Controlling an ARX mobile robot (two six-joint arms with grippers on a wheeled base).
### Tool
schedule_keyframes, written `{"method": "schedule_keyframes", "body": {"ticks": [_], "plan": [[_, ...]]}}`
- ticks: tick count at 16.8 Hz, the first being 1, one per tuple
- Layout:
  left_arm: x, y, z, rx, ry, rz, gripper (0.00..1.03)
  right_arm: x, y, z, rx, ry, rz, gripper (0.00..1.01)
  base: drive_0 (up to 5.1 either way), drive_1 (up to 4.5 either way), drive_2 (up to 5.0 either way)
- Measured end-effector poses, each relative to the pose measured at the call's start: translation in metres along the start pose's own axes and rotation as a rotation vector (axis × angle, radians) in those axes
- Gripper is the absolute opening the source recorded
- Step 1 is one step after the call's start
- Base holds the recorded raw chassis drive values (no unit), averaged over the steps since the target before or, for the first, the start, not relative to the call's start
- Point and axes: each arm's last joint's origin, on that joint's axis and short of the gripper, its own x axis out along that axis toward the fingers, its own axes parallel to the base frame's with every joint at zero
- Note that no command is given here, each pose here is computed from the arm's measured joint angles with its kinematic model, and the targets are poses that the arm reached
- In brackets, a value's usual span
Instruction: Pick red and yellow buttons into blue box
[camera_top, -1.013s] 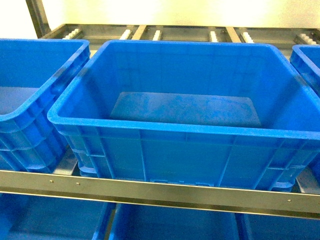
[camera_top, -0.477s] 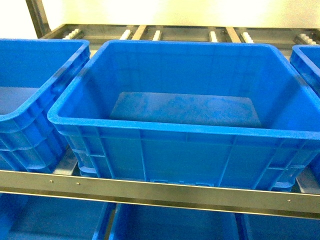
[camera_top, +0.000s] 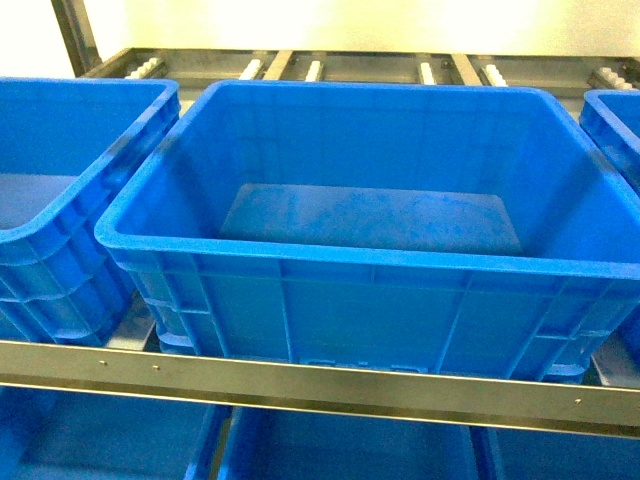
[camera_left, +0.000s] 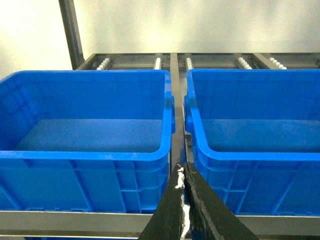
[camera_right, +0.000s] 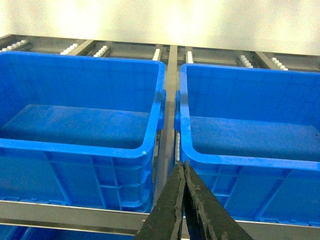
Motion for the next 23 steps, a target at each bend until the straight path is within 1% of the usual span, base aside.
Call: {"method": "schedule_keyframes", "body": {"ticks": [2, 4, 5, 6, 7, 8, 10, 11, 14, 15, 19, 21, 22, 23], "plan": [[-0.003, 0.000, -0.002, 0.001, 0.015, 0.000, 0.02, -0.002, 0.000, 0.000, 0.000, 0.002, 0.000, 0.02, 0.0, 0.00, 0.0], [-0.008, 0.000, -0.007, 0.000, 0.060, -0.002, 0.02, -0.002, 0.000, 0.000, 0.000, 0.001, 0.000, 0.02, 0.0, 0.00, 0.0], [-0.010, 0.000, -0.007, 0.000, 0.055, -0.001, 0.02, -0.003, 0.000, 0.000, 0.000, 0.000, 0.000, 0.02, 0.0, 0.00, 0.0], [-0.012, 0.000, -0.003, 0.000, 0.005, -0.001, 0.02, -0.005, 0.000, -0.002, 0.000, 0.016, 0.000, 0.02, 0.0, 0.00, 0.0], [-0.012, 0.000, -0.002, 0.000, 0.007, 0.004, 0.02, -0.011, 0.000, -0.007, 0.000, 0.052, 0.003, 0.02, 0.0, 0.00, 0.0], [-0.012, 0.000, -0.004, 0.000, 0.023, 0.000, 0.02, -0.014, 0.000, -0.001, 0.000, -0.010, 0.001, 0.02, 0.0, 0.00, 0.0], [-0.011, 0.000, -0.004, 0.000, 0.018, 0.000, 0.02, -0.013, 0.000, -0.004, 0.000, 0.018, 0.000, 0.02, 0.0, 0.00, 0.0], [-0.011, 0.000, -0.004, 0.000, 0.018, 0.001, 0.02, -0.013, 0.000, -0.003, 0.000, 0.005, 0.001, 0.02, 0.0, 0.00, 0.0], [-0.011, 0.000, -0.004, 0.000, 0.017, 0.001, 0.02, -0.013, 0.000, -0.003, 0.000, 0.010, 0.001, 0.02, 0.0, 0.00, 0.0], [-0.011, 0.000, -0.004, -0.001, 0.017, 0.001, 0.11, -0.013, 0.000, -0.003, 0.000, 0.010, 0.001, 0.06, 0.0, 0.00, 0.0], [-0.011, 0.000, -0.004, -0.001, 0.017, 0.001, 0.58, -0.013, 0.000, -0.003, 0.000, 0.010, 0.001, 0.54, 0.0, 0.00, 0.0], [-0.011, 0.000, -0.004, -0.001, 0.017, 0.001, 0.80, -0.013, 0.000, -0.003, 0.000, 0.010, 0.001, 0.76, 0.0, 0.00, 0.0], [-0.011, 0.000, -0.004, -0.001, 0.017, 0.001, 0.93, -0.013, 0.000, -0.003, 0.000, 0.010, 0.001, 0.89, 0.0, 0.00, 0.0], [-0.011, 0.000, -0.004, 0.000, 0.017, 0.001, 1.00, -0.013, 0.000, -0.003, 0.000, 0.010, 0.001, 0.99, 0.0, 0.00, 0.0]]}}
